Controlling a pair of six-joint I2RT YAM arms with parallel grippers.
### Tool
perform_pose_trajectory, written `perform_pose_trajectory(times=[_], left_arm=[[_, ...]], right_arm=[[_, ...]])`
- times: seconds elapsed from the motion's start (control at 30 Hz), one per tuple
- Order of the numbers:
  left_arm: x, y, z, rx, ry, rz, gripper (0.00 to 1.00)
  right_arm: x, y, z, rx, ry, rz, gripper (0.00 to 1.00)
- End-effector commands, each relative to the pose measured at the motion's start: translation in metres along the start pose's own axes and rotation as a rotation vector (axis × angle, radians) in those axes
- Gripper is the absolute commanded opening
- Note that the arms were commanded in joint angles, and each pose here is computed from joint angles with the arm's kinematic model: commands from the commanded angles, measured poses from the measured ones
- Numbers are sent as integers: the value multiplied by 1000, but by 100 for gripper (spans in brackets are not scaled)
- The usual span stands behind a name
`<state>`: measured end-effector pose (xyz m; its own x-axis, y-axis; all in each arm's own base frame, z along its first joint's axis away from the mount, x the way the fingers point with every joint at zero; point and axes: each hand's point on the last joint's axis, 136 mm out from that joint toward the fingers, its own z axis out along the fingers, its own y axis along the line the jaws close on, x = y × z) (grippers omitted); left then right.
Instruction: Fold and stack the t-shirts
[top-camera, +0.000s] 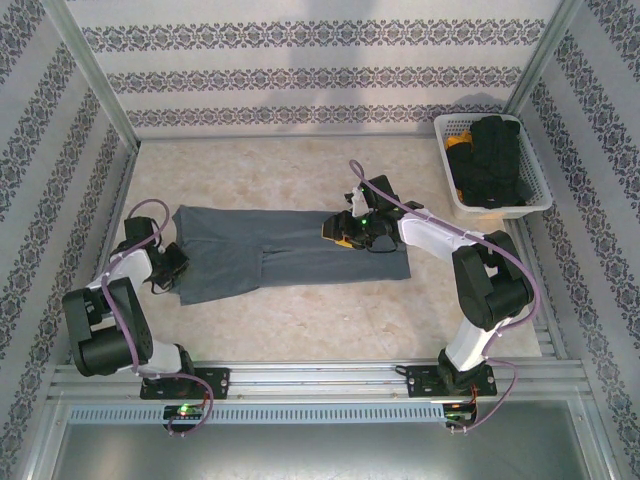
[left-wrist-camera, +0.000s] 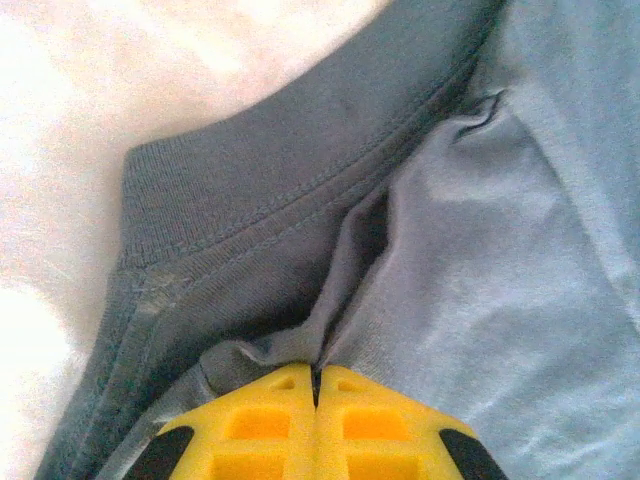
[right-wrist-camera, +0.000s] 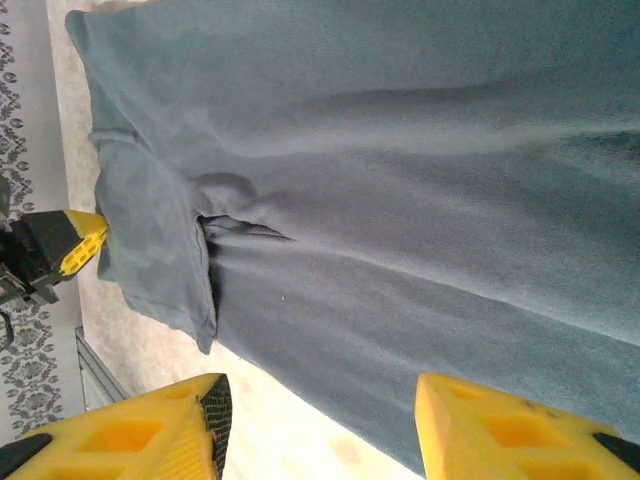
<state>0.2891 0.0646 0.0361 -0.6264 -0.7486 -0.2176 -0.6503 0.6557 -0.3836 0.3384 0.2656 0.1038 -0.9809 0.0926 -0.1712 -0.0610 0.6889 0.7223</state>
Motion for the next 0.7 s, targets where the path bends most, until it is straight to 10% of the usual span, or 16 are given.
perform_pose_trajectory(times=[0.0, 0.67], left_arm=[[0, -1, -10, 11, -11, -20, 0], [-19, -14, -29, 23, -68, -12, 0]], right_arm=[[-2, -1, 3, -12, 4, 9, 53], [0, 0, 3, -12, 11, 7, 53]])
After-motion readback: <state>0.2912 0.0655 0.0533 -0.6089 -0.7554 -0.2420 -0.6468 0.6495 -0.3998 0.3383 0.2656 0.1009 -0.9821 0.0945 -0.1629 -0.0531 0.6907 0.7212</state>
